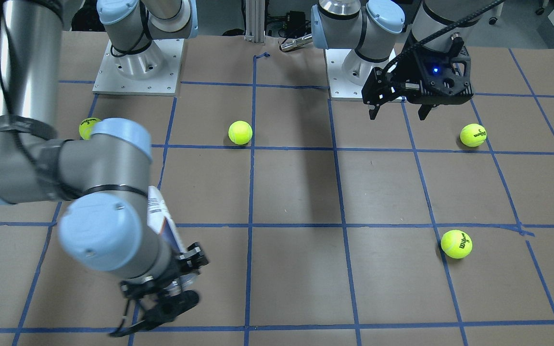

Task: Lift up tennis ball bucket
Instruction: 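Grasp the tube top with the right gripper and carry it toward the table center, then lay the tube on its side and open the right gripper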

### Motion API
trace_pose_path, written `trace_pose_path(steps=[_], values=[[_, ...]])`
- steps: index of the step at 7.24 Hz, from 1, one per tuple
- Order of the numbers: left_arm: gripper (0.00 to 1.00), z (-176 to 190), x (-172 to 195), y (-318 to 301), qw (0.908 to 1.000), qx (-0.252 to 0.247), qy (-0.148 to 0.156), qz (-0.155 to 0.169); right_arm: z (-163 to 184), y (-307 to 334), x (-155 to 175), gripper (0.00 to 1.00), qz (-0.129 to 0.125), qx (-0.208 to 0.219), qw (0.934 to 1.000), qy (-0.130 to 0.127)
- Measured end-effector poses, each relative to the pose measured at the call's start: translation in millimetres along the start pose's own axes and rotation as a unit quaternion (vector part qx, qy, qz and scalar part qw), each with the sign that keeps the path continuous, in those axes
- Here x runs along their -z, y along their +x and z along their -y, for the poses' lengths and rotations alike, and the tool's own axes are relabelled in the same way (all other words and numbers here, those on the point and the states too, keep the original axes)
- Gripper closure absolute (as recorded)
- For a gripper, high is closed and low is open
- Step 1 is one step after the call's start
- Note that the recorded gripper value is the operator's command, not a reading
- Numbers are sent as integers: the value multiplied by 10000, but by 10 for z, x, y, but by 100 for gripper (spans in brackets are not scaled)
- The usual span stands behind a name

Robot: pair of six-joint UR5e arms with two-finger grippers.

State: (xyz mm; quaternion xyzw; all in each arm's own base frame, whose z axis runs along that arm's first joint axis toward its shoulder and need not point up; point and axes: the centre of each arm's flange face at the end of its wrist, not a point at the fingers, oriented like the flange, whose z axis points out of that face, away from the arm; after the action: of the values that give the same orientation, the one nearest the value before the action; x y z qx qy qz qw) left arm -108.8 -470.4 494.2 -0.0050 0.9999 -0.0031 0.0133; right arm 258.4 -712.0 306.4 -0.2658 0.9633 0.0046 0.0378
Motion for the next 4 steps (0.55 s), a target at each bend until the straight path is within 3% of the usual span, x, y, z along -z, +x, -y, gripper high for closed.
trace_pose_path(steps=[1,2,3,4], values=[[0,22,14,-113,9999,110,12,-12,69,-523,-126,58,-26,455,9990,10],[0,42,33,-258,9997,257,33,-15,123,-964,-255,58,-109,971,9950,189],[0,53,48,-377,9994,342,49,-13,155,-1318,-417,58,-225,1643,9851,463],[0,54,54,-438,9995,327,52,-5,159,-1575,-612,58,-320,2379,9686,645]])
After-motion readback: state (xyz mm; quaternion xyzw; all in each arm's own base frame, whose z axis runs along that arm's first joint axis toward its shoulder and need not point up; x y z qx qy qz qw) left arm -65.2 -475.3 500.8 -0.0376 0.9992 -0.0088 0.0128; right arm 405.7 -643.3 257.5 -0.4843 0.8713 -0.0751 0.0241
